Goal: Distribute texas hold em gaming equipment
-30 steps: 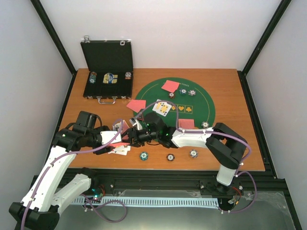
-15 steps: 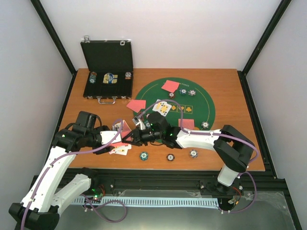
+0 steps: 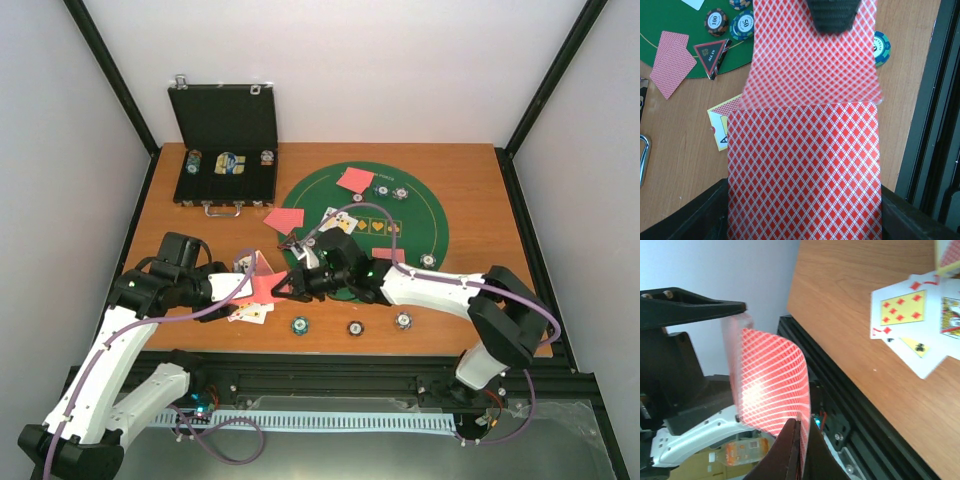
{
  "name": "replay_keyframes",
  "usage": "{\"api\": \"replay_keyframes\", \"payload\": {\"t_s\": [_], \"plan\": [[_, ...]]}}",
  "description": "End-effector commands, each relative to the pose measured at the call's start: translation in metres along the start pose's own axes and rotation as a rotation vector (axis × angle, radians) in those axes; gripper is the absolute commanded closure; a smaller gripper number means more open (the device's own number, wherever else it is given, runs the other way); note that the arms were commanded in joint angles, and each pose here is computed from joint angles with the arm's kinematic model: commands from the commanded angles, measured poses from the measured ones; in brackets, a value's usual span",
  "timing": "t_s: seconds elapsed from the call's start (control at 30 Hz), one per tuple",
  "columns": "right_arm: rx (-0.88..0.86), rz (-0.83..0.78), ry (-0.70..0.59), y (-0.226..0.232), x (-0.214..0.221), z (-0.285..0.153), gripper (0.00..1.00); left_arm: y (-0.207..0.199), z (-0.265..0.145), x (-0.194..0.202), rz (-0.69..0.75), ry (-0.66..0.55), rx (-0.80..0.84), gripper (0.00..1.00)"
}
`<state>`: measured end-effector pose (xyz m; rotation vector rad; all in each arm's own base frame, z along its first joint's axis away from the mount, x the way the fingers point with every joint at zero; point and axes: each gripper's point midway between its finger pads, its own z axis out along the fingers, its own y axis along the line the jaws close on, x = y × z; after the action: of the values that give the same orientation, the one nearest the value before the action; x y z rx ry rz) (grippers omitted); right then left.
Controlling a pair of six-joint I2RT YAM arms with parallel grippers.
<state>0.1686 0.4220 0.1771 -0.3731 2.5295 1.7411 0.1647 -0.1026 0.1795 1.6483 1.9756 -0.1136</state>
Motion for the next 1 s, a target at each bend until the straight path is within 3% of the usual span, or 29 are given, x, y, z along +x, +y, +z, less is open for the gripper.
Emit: {"api": "replay_keyframes", "payload": {"t_s": [0.0,0.13,0.27,0.4,0.53,0.67,0.83,0.97], "plan": [[0.082,-0.02,-0.011,-0.012,-0.004,-0.021,0.97,0.007,-0.008,-0.013,0.04,-0.056,-0.037,0.63],[0.166,-0.051,-0.059,-0.025,-0.022,-0.052,0.97,0.008,-0.009,-0.014,0.042,-0.055,-0.04,0.63],[0.429,-0.156,-0.118,-0.053,-0.05,-0.096,0.97,0.008,-0.01,-0.015,0.042,-0.057,-0.039,0.63],[0.922,-0.32,-0.192,-0.092,-0.091,-0.156,0.97,0.007,-0.01,-0.014,0.043,-0.053,-0.037,0.63],[1.406,-0.442,-0.17,-0.135,-0.125,-0.205,0.97,0.007,-0.009,-0.012,0.045,-0.049,-0.035,0.63],[1.749,-0.576,-0.153,-0.149,-0.161,-0.231,0.97,0.007,-0.01,-0.013,0.036,-0.05,-0.031,0.63],[1.971,-0.733,-0.17,-0.156,-0.2,-0.23,0.97,0.006,-0.012,-0.014,0.03,-0.053,-0.03,0.63],[1.996,-0.777,-0.108,-0.181,-0.213,-0.208,0.97,0.005,-0.012,-0.013,0.03,-0.049,-0.027,0.63]]}}
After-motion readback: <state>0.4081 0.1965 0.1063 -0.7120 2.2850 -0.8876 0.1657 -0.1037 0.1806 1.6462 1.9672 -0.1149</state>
